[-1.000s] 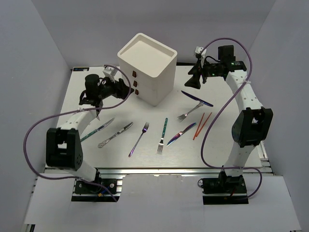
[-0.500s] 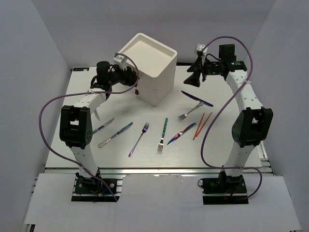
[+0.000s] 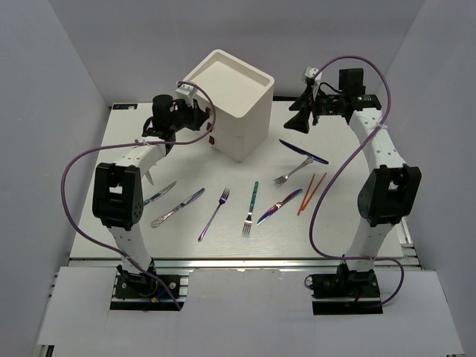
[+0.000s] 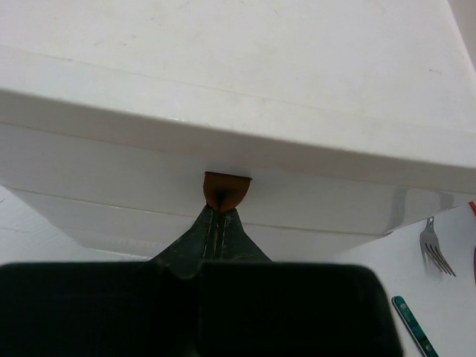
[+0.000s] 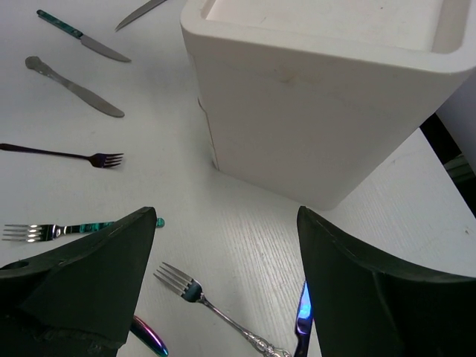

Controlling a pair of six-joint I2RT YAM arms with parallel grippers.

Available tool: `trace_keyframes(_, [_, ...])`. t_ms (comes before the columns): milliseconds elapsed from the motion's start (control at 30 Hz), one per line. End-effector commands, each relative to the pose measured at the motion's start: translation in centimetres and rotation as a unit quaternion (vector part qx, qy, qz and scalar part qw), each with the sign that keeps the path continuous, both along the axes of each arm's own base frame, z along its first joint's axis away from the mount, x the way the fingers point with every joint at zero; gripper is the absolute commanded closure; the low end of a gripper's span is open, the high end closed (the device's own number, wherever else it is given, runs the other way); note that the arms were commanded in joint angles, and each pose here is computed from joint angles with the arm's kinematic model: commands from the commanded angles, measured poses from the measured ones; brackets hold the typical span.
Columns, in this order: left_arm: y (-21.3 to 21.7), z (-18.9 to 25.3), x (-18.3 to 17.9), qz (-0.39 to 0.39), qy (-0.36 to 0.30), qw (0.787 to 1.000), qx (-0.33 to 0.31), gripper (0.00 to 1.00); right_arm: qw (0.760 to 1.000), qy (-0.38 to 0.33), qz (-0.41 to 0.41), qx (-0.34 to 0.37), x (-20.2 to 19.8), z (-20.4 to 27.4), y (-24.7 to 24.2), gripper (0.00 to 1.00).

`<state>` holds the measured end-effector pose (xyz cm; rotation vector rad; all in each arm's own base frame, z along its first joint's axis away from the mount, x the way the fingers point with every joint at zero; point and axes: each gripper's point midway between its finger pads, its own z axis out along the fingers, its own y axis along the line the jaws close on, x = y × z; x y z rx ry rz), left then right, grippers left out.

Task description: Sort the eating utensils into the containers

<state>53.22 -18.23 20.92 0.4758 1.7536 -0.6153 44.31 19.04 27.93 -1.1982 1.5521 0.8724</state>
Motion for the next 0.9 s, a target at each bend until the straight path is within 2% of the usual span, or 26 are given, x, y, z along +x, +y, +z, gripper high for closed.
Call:
trace_keyframes(0, [0.9,2.8,-1.2,0.024,-0.035,0.999,0.011,1.00,1.000,-0.009,0.008,0.011,-0.6,1.0,0.1,0.17])
trace_keyframes(200, [2.1,4.1,-5.3,0.032,-0.038,0.999,0.021,1.00,0.999,-0.003,0.034,0.003,-2.1,0.1,0.4,0.17])
trace_keyframes(233, [2.4,2.8,-6.3,0.034,-0.023,0.999,0.025,1.00,0.999,-0.017,0.046,-0.004,-2.4,-0.1,0.7,0.17])
trace_keyframes(267, [2.7,4.1,-7.4,0.037,-0.036,0.998,0.023,1.00,0.999,-0.009,0.052,-0.007,-3.0,-0.5,0.7,0.17])
trace_keyframes(367, [3.6,2.8,-9.8,0.052,-0.019,0.998,0.027,1.00,0.996,-0.022,0.086,-0.020,-4.5,-1.3,1.3,0.17])
trace_keyframes(433, [4.1,3.7,-11.4,0.062,-0.025,0.997,0.025,1.00,0.993,-0.032,0.110,-0.026,-5.5,-1.8,2.0,0.17])
trace_keyframes(467, [4.4,2.9,-12.2,0.065,-0.017,0.997,0.026,1.00,0.989,-0.059,0.128,-0.033,-5.8,-2.0,2.3,0.17])
trace_keyframes(567, [4.8,3.3,-13.8,0.071,-0.017,0.997,0.024,1.00,0.980,-0.069,0.177,-0.055,-8.0,-3.3,3.6,0.17])
trace_keyframes(667, [5.1,3.2,-14.6,0.077,-0.008,0.997,0.021,1.00,0.956,-0.114,0.256,-0.091,-10.7,-5.4,4.9,0.16])
trace_keyframes(700, [5.1,3.2,-14.7,0.080,-0.007,0.997,0.018,0.88,0.942,-0.146,0.286,-0.100,-11.3,-6.2,5.2,0.16])
trace_keyframes(733, [5.2,3.5,-14.8,0.084,-0.009,0.996,0.015,0.74,0.933,-0.147,0.312,-0.105,-12.6,-6.7,6.0,0.16])
trace_keyframes(800, [5.5,3.6,-14.7,0.094,-0.009,0.995,0.010,0.57,0.916,-0.170,0.345,-0.118,-13.3,-7.9,6.7,0.17])
trace_keyframes(867, [5.7,4.0,-14.6,0.107,-0.009,0.994,0.000,0.46,0.900,-0.179,0.377,-0.126,-14.5,-8.8,7.6,0.17])
